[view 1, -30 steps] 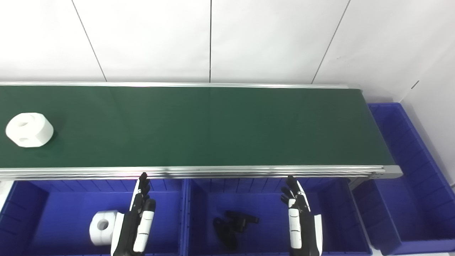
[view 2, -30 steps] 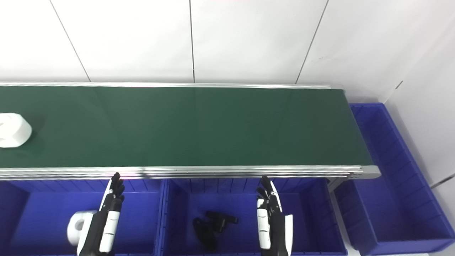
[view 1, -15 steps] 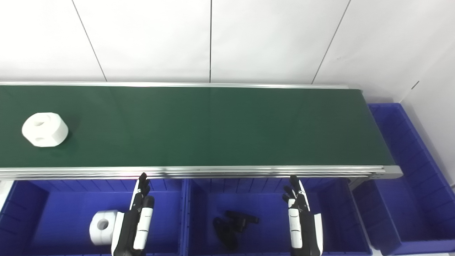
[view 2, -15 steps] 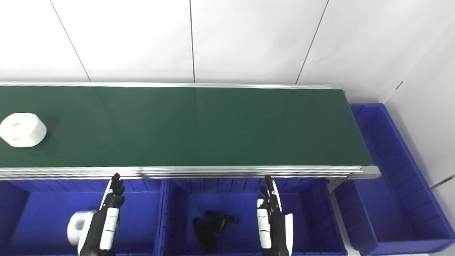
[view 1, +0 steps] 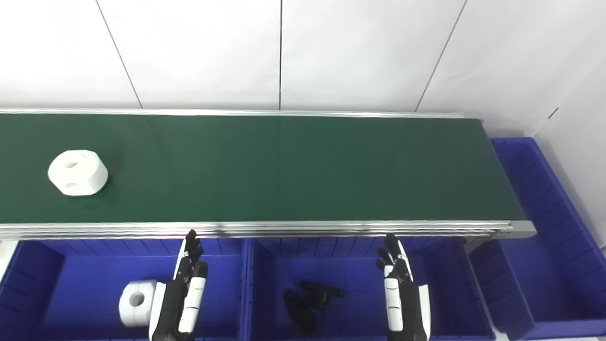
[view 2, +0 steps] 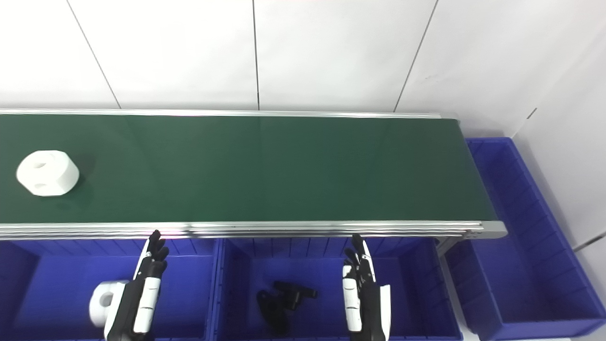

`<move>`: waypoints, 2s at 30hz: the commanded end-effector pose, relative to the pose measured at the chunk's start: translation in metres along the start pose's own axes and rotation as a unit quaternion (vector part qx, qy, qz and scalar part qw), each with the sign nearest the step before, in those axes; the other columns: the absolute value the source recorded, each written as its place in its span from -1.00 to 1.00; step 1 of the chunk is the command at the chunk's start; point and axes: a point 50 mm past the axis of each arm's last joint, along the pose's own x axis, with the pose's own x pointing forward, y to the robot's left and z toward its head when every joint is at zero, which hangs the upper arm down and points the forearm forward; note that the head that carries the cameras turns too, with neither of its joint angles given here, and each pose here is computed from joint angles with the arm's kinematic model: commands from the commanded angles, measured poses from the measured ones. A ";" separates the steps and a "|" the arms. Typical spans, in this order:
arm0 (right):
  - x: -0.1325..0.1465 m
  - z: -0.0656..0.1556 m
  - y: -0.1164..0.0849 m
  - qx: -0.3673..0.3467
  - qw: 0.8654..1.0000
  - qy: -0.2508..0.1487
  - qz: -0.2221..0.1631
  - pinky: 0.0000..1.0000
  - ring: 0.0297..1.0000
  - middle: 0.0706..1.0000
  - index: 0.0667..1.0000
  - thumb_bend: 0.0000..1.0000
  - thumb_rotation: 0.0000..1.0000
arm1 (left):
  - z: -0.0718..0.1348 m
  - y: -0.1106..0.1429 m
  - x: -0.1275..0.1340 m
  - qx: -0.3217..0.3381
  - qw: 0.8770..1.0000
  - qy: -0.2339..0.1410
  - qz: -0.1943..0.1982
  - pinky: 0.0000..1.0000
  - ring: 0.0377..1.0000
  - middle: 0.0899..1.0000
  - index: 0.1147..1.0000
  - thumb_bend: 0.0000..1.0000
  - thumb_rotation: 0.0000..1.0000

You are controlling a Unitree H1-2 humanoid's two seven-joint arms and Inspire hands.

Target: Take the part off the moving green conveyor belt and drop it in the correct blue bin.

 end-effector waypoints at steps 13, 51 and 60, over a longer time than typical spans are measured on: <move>-0.001 -0.022 -0.029 0.022 1.000 -0.001 -0.006 0.85 0.85 0.91 0.88 0.12 1.00 | -0.018 -0.037 0.002 -0.005 0.999 -0.038 0.011 0.71 0.77 0.88 0.88 0.28 0.57; 0.019 -0.042 -0.030 0.033 0.999 0.024 0.011 0.92 0.88 0.92 0.92 -0.05 1.00 | 0.162 0.079 0.154 0.459 0.815 -0.319 -0.152 0.35 0.43 0.44 0.37 0.73 -0.25; 0.021 -0.040 -0.024 0.037 0.999 0.021 0.010 0.88 0.83 0.88 0.89 -0.16 1.00 | 0.170 0.095 0.228 0.539 0.753 -0.328 -0.189 0.49 0.52 0.47 0.35 0.74 -0.27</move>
